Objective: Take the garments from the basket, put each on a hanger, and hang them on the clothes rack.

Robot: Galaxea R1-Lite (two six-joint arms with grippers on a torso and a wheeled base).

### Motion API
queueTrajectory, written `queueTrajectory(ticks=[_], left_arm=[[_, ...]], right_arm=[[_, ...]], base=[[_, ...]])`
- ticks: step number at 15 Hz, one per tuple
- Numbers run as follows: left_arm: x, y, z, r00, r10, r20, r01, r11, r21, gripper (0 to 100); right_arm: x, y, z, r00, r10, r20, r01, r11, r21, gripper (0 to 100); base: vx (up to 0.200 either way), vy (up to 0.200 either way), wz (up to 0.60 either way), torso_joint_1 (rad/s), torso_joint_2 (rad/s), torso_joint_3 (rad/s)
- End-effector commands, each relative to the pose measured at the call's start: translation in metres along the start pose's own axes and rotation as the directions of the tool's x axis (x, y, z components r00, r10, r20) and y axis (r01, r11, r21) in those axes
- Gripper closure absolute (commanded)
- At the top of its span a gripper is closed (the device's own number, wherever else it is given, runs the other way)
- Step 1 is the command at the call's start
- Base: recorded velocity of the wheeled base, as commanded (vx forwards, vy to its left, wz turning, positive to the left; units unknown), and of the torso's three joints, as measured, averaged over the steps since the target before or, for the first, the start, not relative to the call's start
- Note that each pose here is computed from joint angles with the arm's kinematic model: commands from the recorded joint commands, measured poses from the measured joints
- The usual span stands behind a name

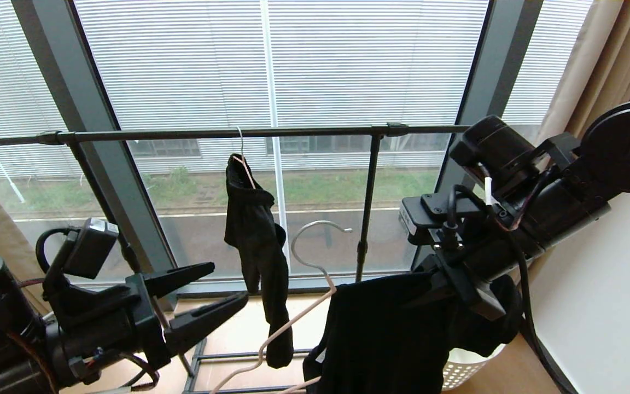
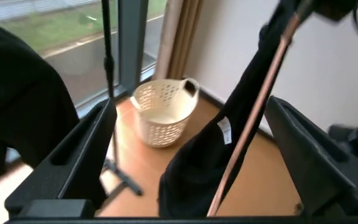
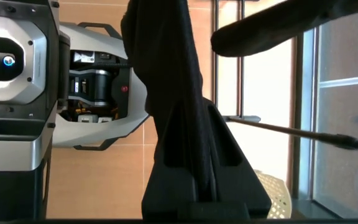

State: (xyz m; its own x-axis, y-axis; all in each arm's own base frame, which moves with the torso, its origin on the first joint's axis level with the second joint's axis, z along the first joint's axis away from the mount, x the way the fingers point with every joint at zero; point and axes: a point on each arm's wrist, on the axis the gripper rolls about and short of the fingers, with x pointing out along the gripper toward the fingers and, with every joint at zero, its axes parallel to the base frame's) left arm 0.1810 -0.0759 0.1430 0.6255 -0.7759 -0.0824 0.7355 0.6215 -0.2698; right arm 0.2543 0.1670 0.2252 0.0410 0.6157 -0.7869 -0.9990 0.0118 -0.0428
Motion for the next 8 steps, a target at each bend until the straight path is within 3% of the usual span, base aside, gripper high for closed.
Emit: queueTrajectory(ticks=[1,5,8], left_arm=[[0.009,0.036,-0.006,0.998,0.046,-0.046,-0.051,0.993,-0.11,0],[0.026,0.05,-0.033,0.994,0.033,-0.104,-0.048,0.989,-0.142,0],[0.032,0.048,-0.05,0.993,0.003,-0.121,-0.02,0.989,-0.145,0]], right_arm=[[-0.012,0.009,0.003,0.999,-0.005,0.047,0.006,1.0,-0.02,100],[-0.009,0.011,0.002,0.987,0.026,0.16,-0.018,0.998,-0.057,100],[-0.007,0.009,0.002,0.985,0.021,0.174,-0.009,0.998,-0.07,100]], base=[[0.0,0.0,0.0,0.0,0.0,0.0],[0.0,0.0,0.0,0.0,0.0,0.0],[0.0,0.0,0.0,0.0,0.0,0.0]])
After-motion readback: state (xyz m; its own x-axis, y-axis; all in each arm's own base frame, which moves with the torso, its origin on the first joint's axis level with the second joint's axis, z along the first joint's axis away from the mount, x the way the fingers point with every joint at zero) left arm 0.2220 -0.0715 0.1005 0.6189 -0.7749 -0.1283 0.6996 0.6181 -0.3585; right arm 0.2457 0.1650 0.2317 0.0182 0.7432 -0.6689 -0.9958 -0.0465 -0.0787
